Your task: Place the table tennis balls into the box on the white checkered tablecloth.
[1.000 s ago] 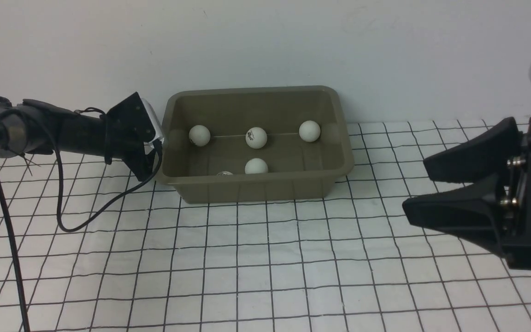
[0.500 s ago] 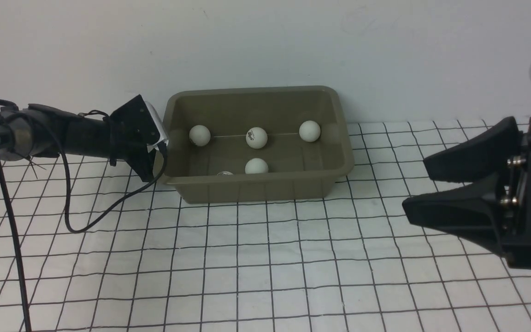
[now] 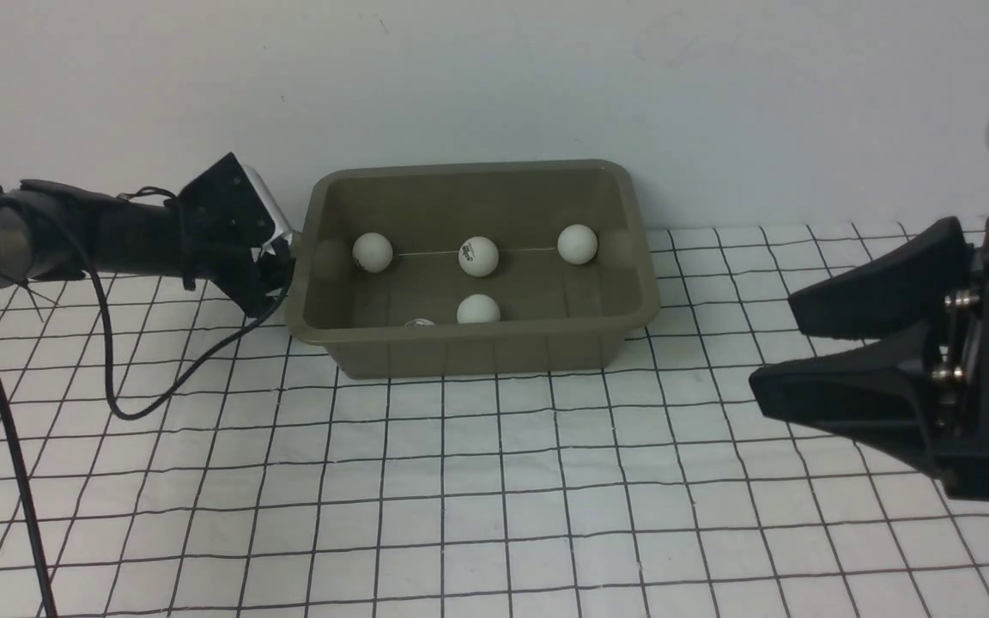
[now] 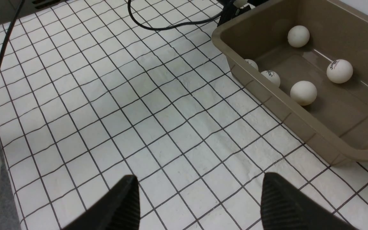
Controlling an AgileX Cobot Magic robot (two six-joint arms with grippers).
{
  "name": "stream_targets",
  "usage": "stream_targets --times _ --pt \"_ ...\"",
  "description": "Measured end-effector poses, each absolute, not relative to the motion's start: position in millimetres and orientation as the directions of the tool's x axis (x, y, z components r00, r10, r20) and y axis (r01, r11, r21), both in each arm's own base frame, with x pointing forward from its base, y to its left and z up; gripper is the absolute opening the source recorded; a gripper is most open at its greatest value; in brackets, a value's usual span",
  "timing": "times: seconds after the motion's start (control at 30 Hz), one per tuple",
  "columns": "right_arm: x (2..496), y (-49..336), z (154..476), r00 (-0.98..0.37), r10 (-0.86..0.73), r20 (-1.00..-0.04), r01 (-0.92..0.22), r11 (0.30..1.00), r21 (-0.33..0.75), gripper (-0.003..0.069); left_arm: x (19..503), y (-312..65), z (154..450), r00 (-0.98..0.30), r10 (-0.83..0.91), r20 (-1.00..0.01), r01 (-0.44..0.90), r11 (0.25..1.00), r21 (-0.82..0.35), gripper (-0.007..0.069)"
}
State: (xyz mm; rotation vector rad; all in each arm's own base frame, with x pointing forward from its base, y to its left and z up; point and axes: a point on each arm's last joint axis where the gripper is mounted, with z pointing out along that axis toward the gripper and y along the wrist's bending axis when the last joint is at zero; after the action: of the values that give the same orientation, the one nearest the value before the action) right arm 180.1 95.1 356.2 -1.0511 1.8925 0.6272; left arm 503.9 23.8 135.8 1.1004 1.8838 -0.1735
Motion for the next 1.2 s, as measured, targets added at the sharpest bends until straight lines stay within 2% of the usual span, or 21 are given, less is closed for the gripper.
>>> stream_targets --times 0.2,0.37,0.47,0.63,0.77,0.8,0.9,1.0,1.07,1.17,1.2 --pt "180.1 95.1 356.2 -0.277 -0.422 -0.863 -0.854 0.519 0.02 0.0461 498.2 32.0 168.5 -0.163 0.572 -0.804 0.739 0.611 0.284 0.0352" --pt "180.2 95.1 356.4 -0.277 -0.421 -0.864 -0.854 0.52 0.021 0.0461 484.5 8.6 193.8 -0.062 0.421 -0.905 0.848 0.501 0.175 0.0352" --pt "180.2 95.2 356.4 -0.277 -0.419 -0.865 -0.854 0.52 0.021 0.0461 481.2 -4.0 197.2 -0.035 0.388 -0.921 0.879 0.451 0.157 0.0352" --pt "180.2 95.2 356.4 -0.277 -0.42 -0.864 -0.854 0.52 0.022 0.0461 478.2 -18.7 190.7 -0.025 0.461 -0.887 0.907 0.383 0.174 0.0352" --pt "180.1 95.2 356.4 -0.277 -0.42 -0.864 -0.855 0.519 0.022 0.0461 474.1 -43.0 182.1 0.009 0.56 -0.829 0.937 0.284 0.202 0.0356" --pt "180.2 95.2 356.4 -0.276 -0.42 -0.864 -0.854 0.519 0.021 0.0461 473.8 -47.4 182.2 0.008 0.557 -0.831 0.94 0.28 0.197 0.0366" --pt "181.2 94.8 356.8 -0.267 -0.42 -0.867 -0.851 0.525 0.007 0.0461 474.0 -51.7 187.1 -0.02 0.535 -0.845 0.936 0.308 0.172 0.0413" --pt "183.9 93.5 358.5 -0.249 -0.414 -0.875 -0.836 0.548 -0.021 0.0461 475.2 -46.1 212.8 -0.09 0.513 -0.854 0.892 0.422 0.159 0.047" --pt "184.9 91.3 361.6 -0.231 -0.407 -0.884 -0.816 0.575 -0.052 0.0461 473.9 -38.9 236.1 -0.103 0.527 -0.843 0.849 0.488 0.201 0.0472" --pt "185.2 86.4 368.0 -0.188 -0.405 -0.895 -0.773 0.623 -0.119 0.0461 470.1 -30.5 259.8 -0.113 0.554 -0.825 0.803 0.54 0.253 0.0466" --pt "184.3 83.1 372.3 -0.159 -0.409 -0.899 -0.745 0.647 -0.163 0.0461 466.6 -25.8 275.6 -0.116 0.56 -0.82 0.772 0.571 0.28 0.0456"
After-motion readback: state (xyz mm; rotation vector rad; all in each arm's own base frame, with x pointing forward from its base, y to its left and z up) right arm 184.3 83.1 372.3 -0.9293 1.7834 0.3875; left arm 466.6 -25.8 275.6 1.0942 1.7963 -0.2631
